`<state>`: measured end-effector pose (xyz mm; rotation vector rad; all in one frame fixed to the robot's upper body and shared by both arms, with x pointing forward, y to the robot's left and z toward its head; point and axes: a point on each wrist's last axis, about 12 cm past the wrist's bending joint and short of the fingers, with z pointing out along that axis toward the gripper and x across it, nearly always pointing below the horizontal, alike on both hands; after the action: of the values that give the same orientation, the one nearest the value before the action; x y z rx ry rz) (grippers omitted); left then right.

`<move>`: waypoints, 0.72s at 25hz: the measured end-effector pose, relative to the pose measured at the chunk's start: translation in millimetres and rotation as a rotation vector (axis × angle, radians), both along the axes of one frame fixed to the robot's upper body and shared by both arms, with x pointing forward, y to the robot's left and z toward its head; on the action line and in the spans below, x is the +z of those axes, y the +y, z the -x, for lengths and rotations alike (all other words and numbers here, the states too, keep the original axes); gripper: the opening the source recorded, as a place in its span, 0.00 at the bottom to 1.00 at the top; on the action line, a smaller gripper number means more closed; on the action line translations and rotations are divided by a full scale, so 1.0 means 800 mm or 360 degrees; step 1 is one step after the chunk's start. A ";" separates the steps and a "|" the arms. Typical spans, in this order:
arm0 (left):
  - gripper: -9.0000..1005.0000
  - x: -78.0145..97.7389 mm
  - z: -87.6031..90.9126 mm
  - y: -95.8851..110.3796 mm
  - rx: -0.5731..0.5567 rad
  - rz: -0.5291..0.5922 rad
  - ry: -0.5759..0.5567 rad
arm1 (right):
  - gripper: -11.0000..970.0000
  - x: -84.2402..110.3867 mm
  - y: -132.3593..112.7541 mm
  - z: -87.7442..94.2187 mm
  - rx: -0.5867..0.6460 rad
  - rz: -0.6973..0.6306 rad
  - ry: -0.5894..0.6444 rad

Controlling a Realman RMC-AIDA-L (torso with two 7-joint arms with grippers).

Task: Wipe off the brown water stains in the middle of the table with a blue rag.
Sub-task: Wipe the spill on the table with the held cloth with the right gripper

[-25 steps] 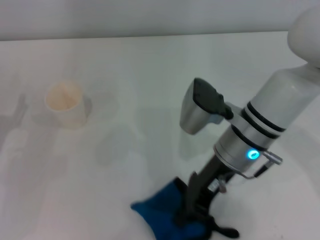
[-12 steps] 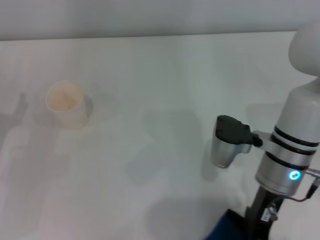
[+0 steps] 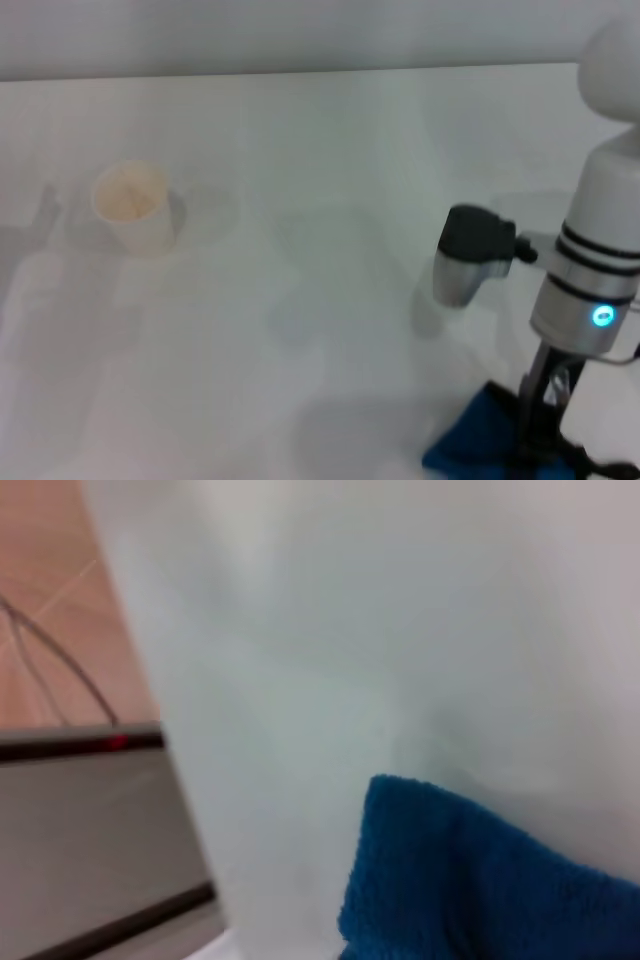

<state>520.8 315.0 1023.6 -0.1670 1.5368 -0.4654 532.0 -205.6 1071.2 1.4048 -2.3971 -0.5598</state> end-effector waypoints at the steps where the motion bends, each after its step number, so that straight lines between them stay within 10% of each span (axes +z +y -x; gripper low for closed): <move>1: 0.87 0.000 0.000 0.000 0.0000 0.0002 0.0001 | 0.05 0.003 -0.001 -0.004 -0.0024 -0.0018 -0.0025; 18: 0.87 0.001 -0.001 -0.002 -0.0004 0.0011 -0.0007 | 0.05 0.015 0.038 -0.079 -0.0492 -0.0466 -0.0719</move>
<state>522.0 313.8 1024.5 -0.1694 1.5312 -0.4724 595.4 -175.2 1083.1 1.3991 -3.0296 -0.7631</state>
